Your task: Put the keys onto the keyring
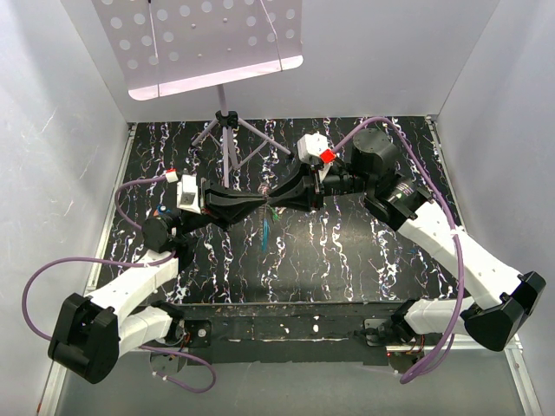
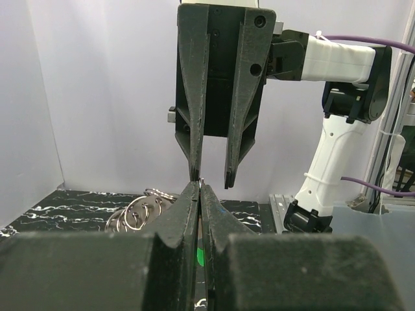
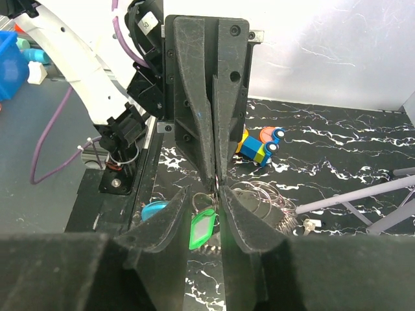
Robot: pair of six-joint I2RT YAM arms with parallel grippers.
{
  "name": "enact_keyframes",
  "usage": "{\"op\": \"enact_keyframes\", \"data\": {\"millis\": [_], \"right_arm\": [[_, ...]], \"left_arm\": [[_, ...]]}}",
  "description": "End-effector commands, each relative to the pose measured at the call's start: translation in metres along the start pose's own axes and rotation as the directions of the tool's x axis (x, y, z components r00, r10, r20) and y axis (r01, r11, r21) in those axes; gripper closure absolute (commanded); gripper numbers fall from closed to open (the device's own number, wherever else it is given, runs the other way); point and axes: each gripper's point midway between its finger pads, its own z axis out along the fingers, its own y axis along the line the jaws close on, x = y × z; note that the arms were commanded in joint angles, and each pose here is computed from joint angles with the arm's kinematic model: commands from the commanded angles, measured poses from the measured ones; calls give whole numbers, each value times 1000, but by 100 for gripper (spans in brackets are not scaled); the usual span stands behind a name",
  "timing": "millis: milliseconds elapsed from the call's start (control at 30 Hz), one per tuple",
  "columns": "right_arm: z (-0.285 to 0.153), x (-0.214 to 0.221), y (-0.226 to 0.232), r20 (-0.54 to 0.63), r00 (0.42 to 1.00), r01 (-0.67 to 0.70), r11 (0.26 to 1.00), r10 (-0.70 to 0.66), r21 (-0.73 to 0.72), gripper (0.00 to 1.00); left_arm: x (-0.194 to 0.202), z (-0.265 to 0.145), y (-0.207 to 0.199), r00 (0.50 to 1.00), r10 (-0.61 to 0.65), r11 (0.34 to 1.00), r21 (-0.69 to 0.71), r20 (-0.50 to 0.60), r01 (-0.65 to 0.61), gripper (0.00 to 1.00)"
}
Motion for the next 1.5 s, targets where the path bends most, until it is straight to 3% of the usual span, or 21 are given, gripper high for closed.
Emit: {"op": "enact_keyframes", "data": {"millis": [0, 333, 733, 1067, 1100, 1300, 1467], "right_arm": [[1, 2, 0, -1, 1000, -4, 1000, 4, -9, 70], [3, 6, -1, -9, 1000, -18, 1000, 18, -10, 71], [4, 0, 5, 7, 1000, -6, 999, 6, -53, 92], [4, 0, 5, 5, 1000, -22, 998, 23, -59, 99], [4, 0, 6, 4, 1000, -24, 998, 24, -60, 99], [-12, 11, 4, -70, 997, -33, 999, 31, -33, 99], [-42, 43, 7, -279, 960, -35, 998, 19, -53, 99]], "left_arm": [[-57, 6, -26, 963, 193, 976, 66, 189, -209, 100], [-62, 7, -27, 960, 194, 975, 64, 202, -211, 100], [-60, 6, -26, 962, 182, 978, 59, 201, -198, 100], [-53, 8, -22, 974, 137, 986, 64, 178, -151, 100], [-51, 8, -21, 978, 125, 988, 64, 169, -138, 97], [-37, 2, -27, 998, 60, 997, 54, 29, -62, 55], [-15, -12, -6, 963, -82, 985, -169, -256, 39, 23]]}}
